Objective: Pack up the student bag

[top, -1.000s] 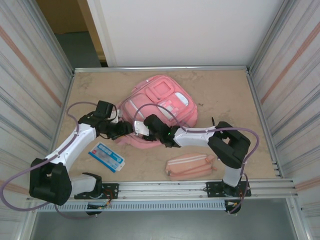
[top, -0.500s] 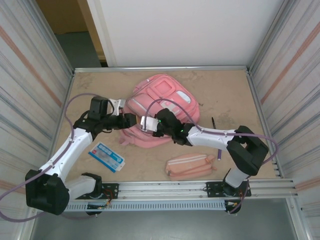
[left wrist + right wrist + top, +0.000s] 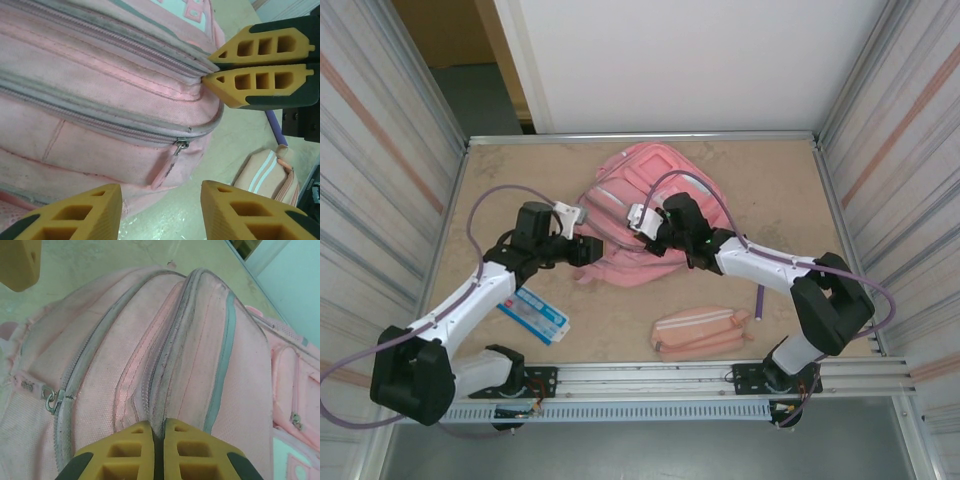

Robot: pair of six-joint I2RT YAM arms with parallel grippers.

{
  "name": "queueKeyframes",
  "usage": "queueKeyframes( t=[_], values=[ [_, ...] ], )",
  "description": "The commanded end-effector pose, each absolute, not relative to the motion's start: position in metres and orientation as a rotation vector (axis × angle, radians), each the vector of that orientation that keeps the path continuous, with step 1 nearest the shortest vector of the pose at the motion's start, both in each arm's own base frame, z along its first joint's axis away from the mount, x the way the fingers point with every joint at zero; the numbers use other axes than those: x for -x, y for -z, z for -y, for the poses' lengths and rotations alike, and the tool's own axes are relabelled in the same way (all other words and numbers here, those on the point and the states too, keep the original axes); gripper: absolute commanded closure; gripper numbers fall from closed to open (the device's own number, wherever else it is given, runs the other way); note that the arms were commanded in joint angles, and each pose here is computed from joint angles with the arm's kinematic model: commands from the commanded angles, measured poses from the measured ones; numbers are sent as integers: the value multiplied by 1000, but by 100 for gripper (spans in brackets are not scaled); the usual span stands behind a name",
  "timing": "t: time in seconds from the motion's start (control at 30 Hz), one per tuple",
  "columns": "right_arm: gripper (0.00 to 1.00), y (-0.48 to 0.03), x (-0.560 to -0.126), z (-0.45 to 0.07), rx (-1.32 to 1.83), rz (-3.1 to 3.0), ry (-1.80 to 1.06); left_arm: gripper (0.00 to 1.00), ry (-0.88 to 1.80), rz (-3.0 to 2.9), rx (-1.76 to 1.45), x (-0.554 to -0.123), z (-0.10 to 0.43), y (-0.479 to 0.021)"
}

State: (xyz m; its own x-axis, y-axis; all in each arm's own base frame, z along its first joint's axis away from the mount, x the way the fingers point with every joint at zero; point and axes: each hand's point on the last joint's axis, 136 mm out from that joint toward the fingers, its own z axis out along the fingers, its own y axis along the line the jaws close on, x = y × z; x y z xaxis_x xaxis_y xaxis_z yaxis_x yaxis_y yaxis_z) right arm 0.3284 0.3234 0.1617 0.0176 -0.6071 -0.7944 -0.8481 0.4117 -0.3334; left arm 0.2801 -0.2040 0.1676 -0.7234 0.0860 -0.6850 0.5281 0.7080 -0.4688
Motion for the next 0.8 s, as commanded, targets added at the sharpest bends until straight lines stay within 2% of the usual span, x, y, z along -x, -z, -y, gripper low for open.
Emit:
queueKeyframes(
  t=[0.0,0.17,0.3,0.53,0.77],
  values=[
    [100,-207,-331,-326,1190,-1628,-416,55,850,-2148,-575,-283,217,-179],
    [100,-206,-333,-325,1164,-1652,-474,60,876,-2157,-638,-279,233,-170],
    [100,-209,-333,-327,1153,-1657,-505,64,774,-2229,-579,-286,223,-152],
    [100,-216,-334,-327,1129,-1664,-550,64,813,-2227,-670,-278,239,-145],
    [100,-215,-331,-331,1116,-1677,-600,64,748,-2308,-649,-282,232,-124]
  ],
)
